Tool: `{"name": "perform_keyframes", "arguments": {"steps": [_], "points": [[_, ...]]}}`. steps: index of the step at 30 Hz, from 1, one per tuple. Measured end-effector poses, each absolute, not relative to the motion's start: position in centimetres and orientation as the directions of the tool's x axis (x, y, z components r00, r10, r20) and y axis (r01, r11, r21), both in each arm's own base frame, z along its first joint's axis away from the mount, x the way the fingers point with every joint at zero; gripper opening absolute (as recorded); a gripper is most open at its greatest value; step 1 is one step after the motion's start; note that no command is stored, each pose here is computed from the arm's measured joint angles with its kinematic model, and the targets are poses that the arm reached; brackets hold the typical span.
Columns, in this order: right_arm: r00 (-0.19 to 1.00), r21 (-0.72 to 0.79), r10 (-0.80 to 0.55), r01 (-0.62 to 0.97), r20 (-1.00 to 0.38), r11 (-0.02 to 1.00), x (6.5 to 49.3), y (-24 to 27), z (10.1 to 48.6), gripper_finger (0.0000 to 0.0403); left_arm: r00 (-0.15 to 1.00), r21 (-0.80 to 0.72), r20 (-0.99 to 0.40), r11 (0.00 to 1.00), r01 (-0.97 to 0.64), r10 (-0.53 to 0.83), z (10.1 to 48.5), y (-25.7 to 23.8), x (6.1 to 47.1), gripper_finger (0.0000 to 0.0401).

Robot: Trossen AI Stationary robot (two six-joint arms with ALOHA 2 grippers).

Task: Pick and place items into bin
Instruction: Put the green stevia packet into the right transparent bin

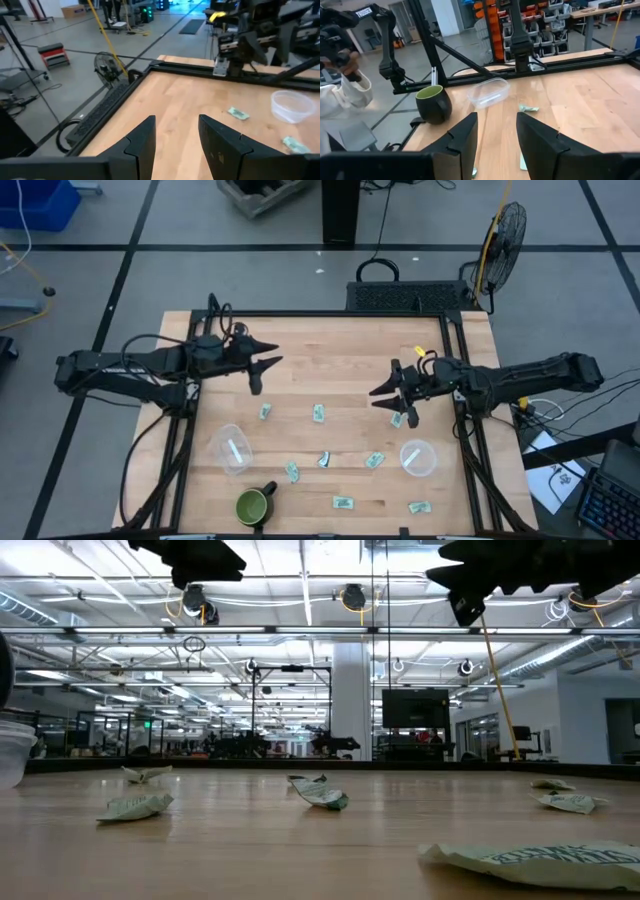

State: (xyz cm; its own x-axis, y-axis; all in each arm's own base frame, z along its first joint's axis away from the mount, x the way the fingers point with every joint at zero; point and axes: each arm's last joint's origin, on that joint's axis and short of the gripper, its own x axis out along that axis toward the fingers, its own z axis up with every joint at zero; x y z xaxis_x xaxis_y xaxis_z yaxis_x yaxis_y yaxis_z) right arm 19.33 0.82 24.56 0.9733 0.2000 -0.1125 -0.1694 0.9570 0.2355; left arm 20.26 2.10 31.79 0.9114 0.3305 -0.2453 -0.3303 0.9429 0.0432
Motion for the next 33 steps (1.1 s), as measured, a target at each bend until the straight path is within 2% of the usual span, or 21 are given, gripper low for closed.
{"name": "perform_keyframes", "arguments": {"steps": [7, 10, 14, 17, 20, 23, 27, 33], "points": [[0.973, 0.209, 0.189, -0.158, -0.136, 0.965, 19.5, 0.6, 24.2, 0.0130, 0.910, 0.087, -0.243, 0.942, -0.324, 0.336, 31.8, 2.1, 20.3, 0.0154], [0.968, 0.136, 0.182, -0.160, -0.170, 0.978, 19.4, 0.5, 23.9, 0.0130, 0.911, 0.084, -0.239, 0.942, -0.325, 0.336, 31.8, 2.1, 20.3, 0.0154], [0.922, 0.013, 0.177, -0.183, -0.345, 0.983, 19.0, 0.6, 22.2, 0.0130, 0.906, 0.085, -0.257, 0.942, -0.324, 0.335, 31.7, 2.1, 20.2, 0.0154], [0.853, 0.036, 0.053, -0.039, -0.518, 0.999, 18.3, 0.2, 20.6, 0.0130, 0.890, 0.082, -0.310, 0.942, -0.326, 0.335, 31.1, 2.1, 20.1, 0.0154], [0.720, 0.008, -0.068, 0.103, -0.691, 0.995, 17.0, -0.2, 18.9, 0.0130, 0.874, 0.093, -0.353, 0.942, -0.322, 0.333, 30.7, 2.1, 20.0, 0.0154], [0.611, 0.006, -0.104, 0.175, -0.785, 0.984, 15.9, -0.3, 17.9, 0.0130, 0.865, 0.084, -0.369, 0.939, -0.333, 0.339, 30.5, 2.1, 20.1, 0.0154], [0.591, 0.094, -0.039, 0.192, -0.805, 0.977, 15.6, 0.0, 17.3, 0.0130, 0.864, 0.077, -0.368, 0.938, -0.339, 0.343, 30.4, 2.1, 20.3, 0.0154], [0.550, 0.126, -0.018, 0.223, -0.835, 0.967, 14.1, 0.2, 13.3, 0.0130, 0.859, 0.063, -0.381, 0.936, -0.346, 0.343, 30.1, 2.2, 20.5, 0.0154]]}}
